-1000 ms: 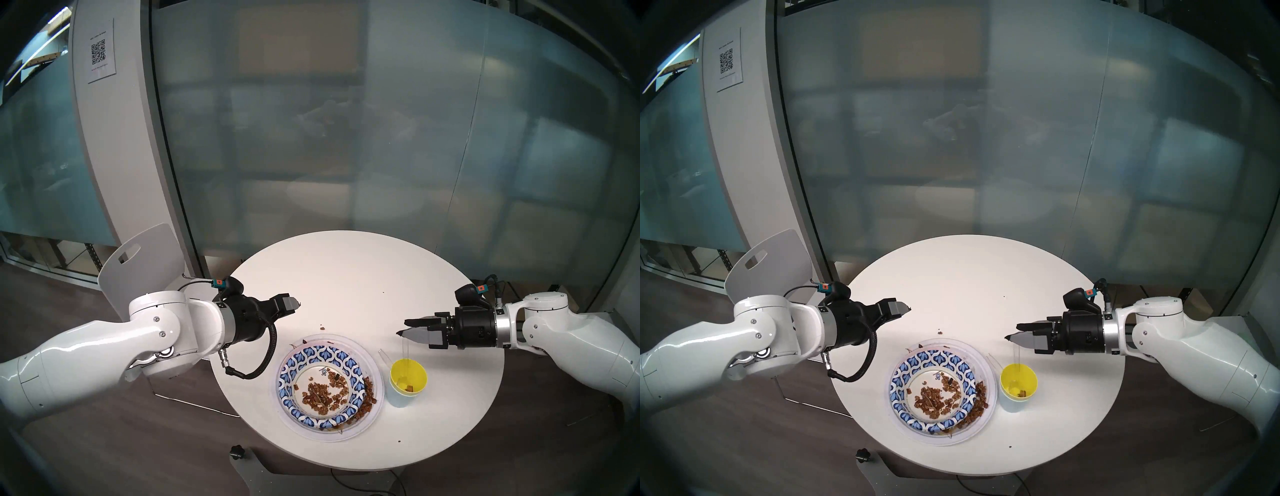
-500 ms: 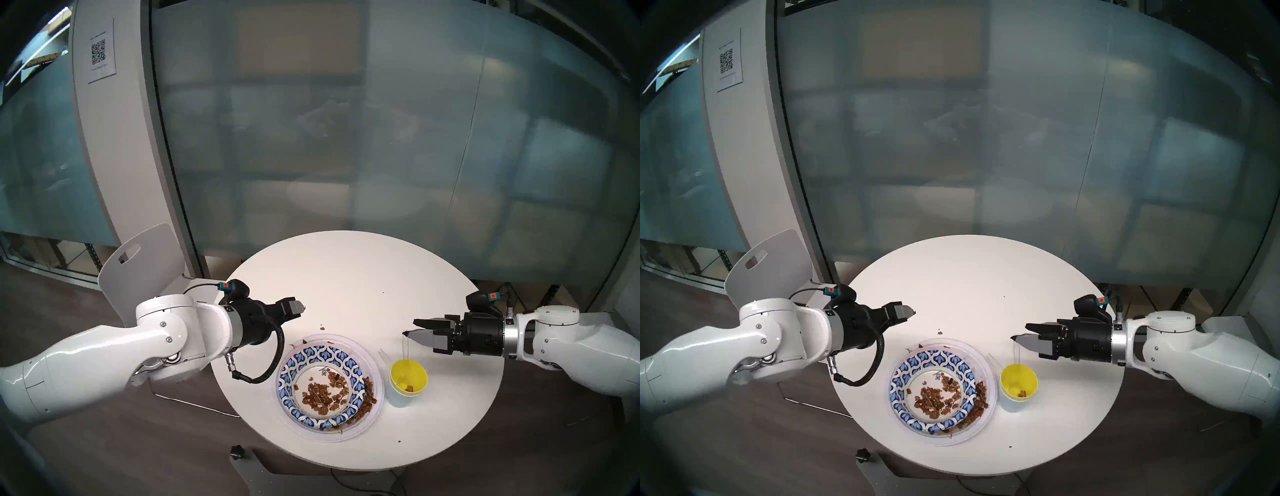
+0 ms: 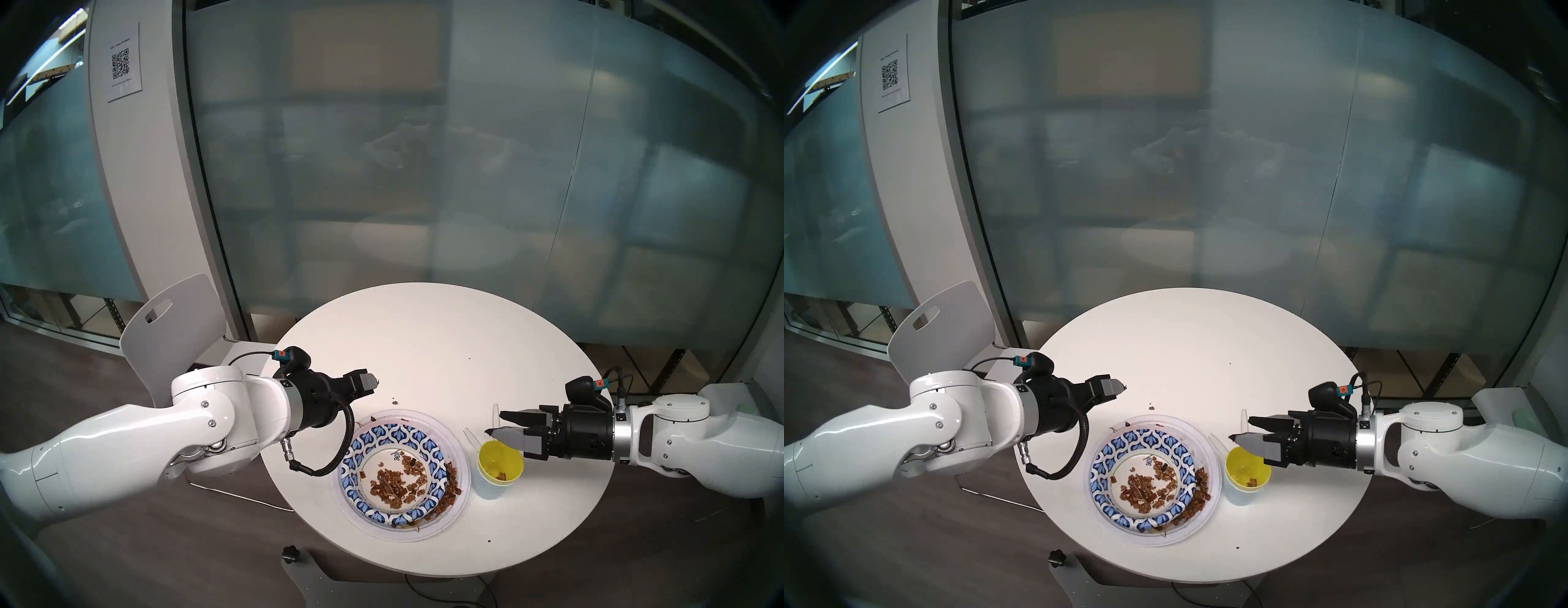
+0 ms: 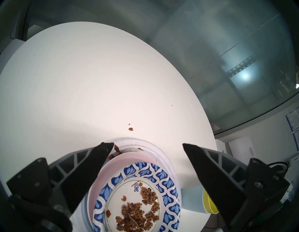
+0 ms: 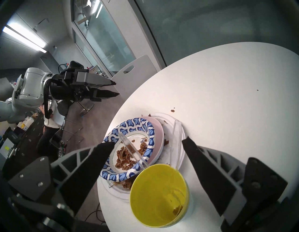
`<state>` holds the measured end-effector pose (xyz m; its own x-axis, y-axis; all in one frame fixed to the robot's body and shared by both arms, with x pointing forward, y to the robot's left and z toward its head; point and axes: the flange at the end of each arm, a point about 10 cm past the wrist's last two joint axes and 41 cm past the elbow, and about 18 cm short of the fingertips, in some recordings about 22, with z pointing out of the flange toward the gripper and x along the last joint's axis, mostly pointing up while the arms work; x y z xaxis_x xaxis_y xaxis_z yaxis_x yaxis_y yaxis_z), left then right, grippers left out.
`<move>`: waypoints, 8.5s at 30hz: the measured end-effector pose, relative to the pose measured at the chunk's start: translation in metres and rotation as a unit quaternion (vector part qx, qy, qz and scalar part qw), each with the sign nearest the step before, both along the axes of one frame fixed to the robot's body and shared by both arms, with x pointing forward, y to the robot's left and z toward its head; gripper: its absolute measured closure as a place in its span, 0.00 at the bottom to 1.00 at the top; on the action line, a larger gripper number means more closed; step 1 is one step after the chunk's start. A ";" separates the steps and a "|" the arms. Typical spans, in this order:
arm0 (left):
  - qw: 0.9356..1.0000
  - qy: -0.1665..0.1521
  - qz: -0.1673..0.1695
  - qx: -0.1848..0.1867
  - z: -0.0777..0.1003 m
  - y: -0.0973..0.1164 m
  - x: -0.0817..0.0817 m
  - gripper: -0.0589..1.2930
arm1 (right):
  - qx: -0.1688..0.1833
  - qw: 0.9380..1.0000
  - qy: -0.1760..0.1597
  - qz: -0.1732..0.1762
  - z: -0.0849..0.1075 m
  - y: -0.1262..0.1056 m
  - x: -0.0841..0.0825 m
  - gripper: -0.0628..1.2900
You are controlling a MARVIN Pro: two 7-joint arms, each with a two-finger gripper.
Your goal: Stack the plates into one stack
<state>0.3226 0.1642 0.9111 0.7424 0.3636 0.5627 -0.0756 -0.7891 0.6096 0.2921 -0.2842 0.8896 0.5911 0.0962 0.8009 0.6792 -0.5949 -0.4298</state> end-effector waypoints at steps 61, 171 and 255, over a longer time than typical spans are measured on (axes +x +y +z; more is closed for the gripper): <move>1.000 0.001 0.028 -0.003 0.000 0.016 0.014 0.06 | -0.149 0.988 0.013 0.032 0.012 -0.004 0.008 0.11; 0.998 0.004 0.055 -0.020 -0.004 0.026 0.018 0.05 | -0.230 0.965 0.014 0.124 0.020 0.011 0.066 0.97; 0.998 0.001 0.068 -0.008 -0.005 0.039 0.028 0.05 | -0.083 0.965 -0.001 0.250 -0.035 0.161 0.078 0.97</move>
<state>0.3503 0.2031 0.9063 0.6870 0.4702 0.5540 0.0333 -0.7820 0.6224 0.3705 -0.1231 0.8548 0.4363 0.4947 0.7516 0.8997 -0.2536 -0.3553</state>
